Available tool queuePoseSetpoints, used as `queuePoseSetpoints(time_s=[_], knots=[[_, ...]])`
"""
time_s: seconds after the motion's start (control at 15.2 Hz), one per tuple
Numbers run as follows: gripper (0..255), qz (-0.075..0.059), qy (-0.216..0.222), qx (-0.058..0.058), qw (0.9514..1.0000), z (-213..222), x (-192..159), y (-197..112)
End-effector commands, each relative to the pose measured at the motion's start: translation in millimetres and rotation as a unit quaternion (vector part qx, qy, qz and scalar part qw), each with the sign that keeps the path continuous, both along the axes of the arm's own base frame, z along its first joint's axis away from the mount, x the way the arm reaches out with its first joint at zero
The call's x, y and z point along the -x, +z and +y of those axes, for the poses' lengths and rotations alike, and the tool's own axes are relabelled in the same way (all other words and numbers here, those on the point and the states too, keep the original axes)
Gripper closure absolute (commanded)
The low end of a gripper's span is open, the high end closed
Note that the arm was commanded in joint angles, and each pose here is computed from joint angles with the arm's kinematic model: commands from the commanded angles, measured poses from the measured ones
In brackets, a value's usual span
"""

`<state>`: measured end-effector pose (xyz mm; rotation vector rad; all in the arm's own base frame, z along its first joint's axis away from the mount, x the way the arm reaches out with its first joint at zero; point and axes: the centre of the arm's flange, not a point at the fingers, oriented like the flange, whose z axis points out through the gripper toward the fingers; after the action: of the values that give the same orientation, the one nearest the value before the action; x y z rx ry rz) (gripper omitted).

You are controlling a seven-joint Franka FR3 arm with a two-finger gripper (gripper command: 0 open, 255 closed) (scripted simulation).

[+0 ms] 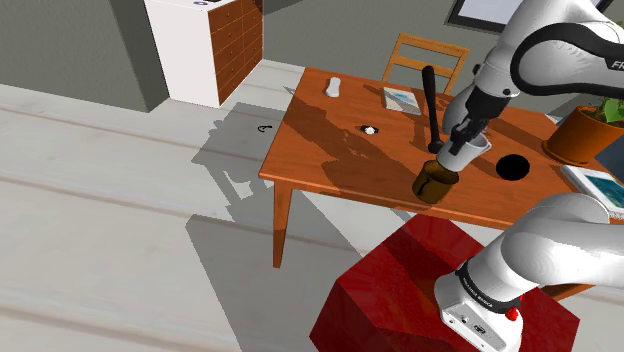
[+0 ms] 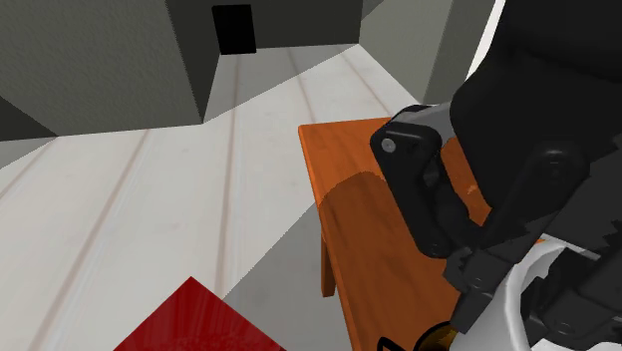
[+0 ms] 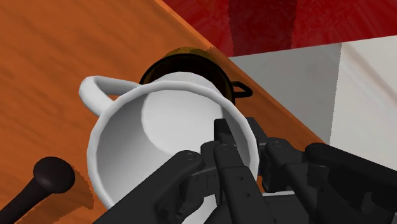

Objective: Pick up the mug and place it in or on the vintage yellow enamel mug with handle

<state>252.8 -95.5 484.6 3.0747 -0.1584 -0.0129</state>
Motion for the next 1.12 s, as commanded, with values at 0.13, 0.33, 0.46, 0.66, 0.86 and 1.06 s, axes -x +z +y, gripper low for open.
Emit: queuePoseSetpoints(time_s=[0.13, 0.33, 0.46, 0.66, 0.86, 1.06], knots=[[255, 0.0, 0.0, 0.0, 1.0, 0.2, 0.6, -22.6], [255, 0.0, 0.0, 0.0, 1.0, 0.2, 0.6, -35.9], [255, 0.0, 0.0, 0.0, 1.0, 0.2, 0.6, -35.9], [255, 0.0, 0.0, 0.0, 1.0, 0.2, 0.6, -35.9], [0, 0.0, 0.0, 0.0, 1.0, 0.1, 0.6, -35.9], [0, 0.0, 0.0, 0.0, 1.0, 0.1, 0.6, -35.9]])
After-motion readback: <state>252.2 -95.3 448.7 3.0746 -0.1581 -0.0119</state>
